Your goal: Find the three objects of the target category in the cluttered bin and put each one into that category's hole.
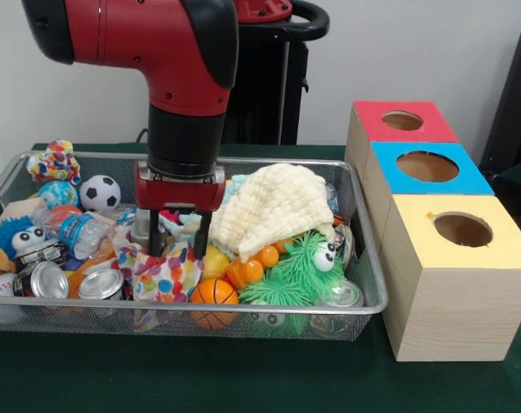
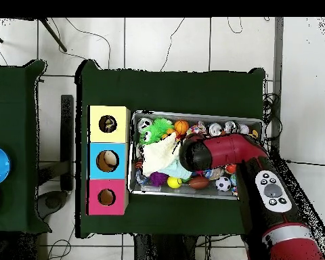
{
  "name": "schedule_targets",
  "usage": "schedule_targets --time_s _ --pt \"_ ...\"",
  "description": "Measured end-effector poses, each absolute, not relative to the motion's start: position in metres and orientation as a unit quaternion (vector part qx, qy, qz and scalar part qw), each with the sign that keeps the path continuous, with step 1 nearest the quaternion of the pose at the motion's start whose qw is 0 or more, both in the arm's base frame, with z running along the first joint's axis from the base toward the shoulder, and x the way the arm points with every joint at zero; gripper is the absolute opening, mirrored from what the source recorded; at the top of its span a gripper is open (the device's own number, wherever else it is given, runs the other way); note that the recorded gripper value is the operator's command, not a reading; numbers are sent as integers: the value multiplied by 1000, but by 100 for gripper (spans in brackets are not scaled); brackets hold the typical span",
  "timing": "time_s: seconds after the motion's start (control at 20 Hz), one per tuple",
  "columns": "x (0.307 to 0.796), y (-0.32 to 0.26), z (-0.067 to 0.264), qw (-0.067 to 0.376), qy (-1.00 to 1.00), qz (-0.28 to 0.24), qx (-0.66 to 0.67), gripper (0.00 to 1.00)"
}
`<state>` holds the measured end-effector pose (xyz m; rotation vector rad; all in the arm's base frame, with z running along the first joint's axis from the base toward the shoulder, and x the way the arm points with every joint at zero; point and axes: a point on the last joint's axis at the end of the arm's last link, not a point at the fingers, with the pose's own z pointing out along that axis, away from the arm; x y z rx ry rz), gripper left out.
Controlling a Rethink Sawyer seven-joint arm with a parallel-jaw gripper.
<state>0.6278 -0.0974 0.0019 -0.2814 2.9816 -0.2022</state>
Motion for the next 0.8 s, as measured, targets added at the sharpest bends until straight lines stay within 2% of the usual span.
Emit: schedule_targets --time_s 0.2,0.65,0.7,0.8 --pt "627 -98 -12 66 991 -65 -96 100" --pt "635 -104 -19 77 989 -73 -103 100" --pt "635 -104 -20 77 989 -73 -104 0" --pt "634 -103 -22 76 989 -71 -104 0"
